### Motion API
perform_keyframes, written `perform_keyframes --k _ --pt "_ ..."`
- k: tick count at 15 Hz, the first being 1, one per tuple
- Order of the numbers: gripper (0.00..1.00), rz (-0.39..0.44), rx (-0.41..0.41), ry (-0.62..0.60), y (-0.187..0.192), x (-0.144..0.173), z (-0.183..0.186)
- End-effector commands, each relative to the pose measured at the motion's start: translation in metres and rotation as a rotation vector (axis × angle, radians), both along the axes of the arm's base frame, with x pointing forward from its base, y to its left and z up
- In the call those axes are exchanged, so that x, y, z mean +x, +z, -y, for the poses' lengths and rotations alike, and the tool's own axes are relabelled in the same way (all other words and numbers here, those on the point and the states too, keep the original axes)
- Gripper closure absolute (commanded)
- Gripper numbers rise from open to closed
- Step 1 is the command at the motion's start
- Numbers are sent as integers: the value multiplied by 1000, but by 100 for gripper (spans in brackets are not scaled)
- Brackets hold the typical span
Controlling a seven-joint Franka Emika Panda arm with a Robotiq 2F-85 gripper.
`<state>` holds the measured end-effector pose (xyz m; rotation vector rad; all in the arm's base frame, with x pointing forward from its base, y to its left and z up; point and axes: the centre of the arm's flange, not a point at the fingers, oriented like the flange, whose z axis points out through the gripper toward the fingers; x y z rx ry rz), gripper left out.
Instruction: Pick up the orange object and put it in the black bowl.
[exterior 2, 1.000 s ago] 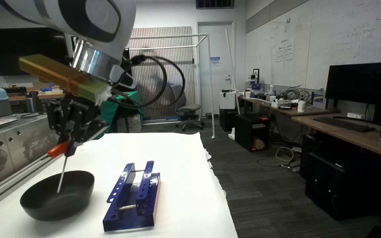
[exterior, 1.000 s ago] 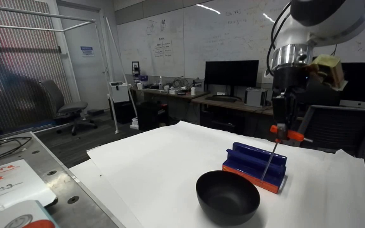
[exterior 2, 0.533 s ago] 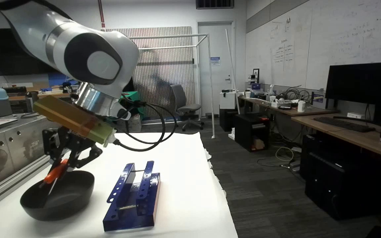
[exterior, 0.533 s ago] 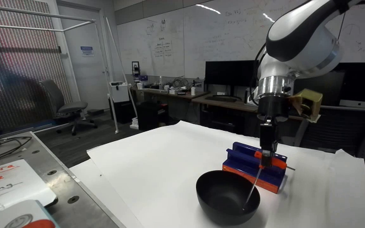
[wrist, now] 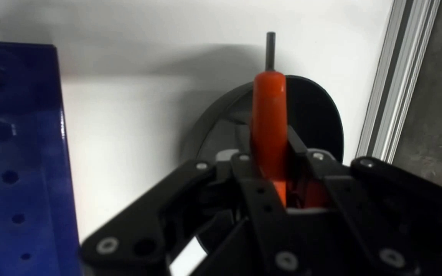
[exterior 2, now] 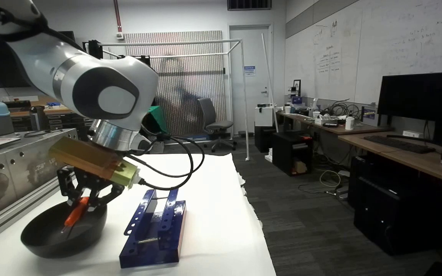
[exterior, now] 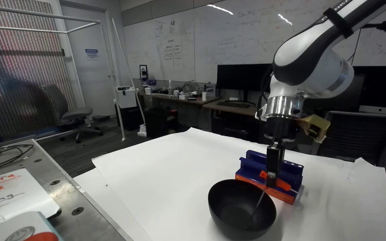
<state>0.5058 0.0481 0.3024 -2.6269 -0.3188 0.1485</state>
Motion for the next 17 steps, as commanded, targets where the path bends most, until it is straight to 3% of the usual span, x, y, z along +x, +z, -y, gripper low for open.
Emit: perform_keyframes --k 1,2,4,10,13,15,17 --pt "82 31 19 -6 9 6 18" --pt "53 27 24 -9 13 5 24" --pt "46 41 28 -22 23 2 38" --pt "0 45 46 -12 43 -7 53" --pt "0 37 11 2 58 -15 55" --pt "0 40 -72 9 70 -23 58" --pt "0 14 -205 -20 78 -33 65"
